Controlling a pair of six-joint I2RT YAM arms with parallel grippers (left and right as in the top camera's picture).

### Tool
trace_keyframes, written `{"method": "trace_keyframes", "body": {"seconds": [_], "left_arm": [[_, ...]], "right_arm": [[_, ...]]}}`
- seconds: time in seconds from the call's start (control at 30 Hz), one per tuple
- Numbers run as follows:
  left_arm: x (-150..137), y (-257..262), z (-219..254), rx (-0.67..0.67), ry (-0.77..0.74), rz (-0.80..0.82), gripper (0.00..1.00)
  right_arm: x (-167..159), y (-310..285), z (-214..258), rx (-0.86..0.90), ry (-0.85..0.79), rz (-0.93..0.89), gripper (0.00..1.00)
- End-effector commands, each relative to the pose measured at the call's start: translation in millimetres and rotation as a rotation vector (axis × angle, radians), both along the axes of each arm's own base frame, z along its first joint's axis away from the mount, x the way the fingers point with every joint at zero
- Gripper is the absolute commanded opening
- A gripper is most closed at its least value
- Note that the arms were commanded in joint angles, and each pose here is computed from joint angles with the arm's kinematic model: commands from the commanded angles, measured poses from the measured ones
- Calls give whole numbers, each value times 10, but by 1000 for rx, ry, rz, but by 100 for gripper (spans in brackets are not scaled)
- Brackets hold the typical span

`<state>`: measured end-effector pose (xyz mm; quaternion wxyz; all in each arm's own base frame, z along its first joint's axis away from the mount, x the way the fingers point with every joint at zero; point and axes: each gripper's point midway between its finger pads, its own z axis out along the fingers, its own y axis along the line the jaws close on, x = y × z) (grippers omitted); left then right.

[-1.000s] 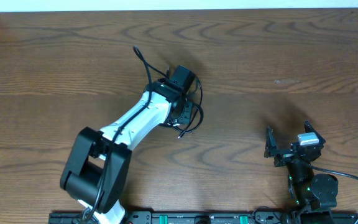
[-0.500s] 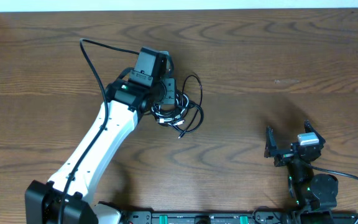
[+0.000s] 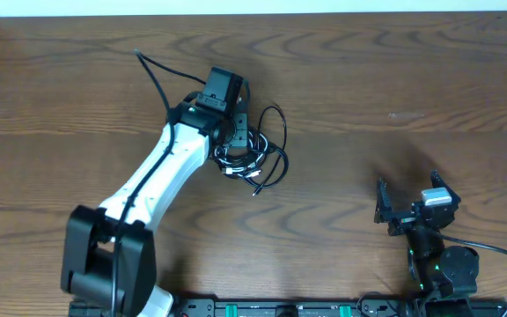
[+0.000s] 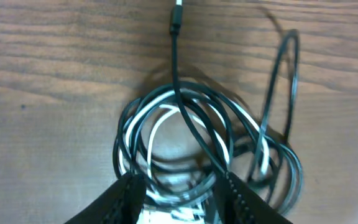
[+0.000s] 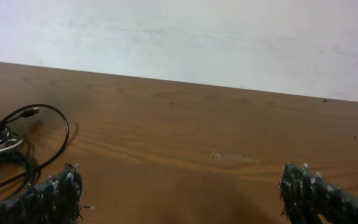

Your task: Untangle cables

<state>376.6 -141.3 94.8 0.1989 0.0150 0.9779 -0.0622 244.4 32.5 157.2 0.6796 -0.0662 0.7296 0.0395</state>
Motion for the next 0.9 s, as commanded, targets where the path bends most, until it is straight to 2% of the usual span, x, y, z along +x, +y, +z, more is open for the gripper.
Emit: {"method": "trace_keyframes", "body": {"seconds": [0.0, 0.13, 0.17, 0.2, 0.3, 0.43, 0.87], "left_arm": [[22, 43, -123, 0, 30, 14, 43], [-7, 35, -155, -6, 48, 11, 43], [16, 64, -150, 4, 39, 19, 39], [47, 108, -143, 16, 27, 31, 29], [137, 315, -126, 55, -1, 134, 9], [181, 499, -132, 50, 0, 214, 8], [204, 639, -151, 54, -3, 271, 8]], "right_arm": [[0, -14, -5, 5, 2, -7, 99], [0, -14, -5, 5, 2, -7, 99], [0, -14, -5, 5, 2, -6, 99], [0, -14, -5, 6, 2, -7, 99], [0, -14, -5, 5, 2, -7, 99], [0, -14, -5, 5, 2, -7, 99], [0, -14, -5, 6, 2, -7, 99]]}}
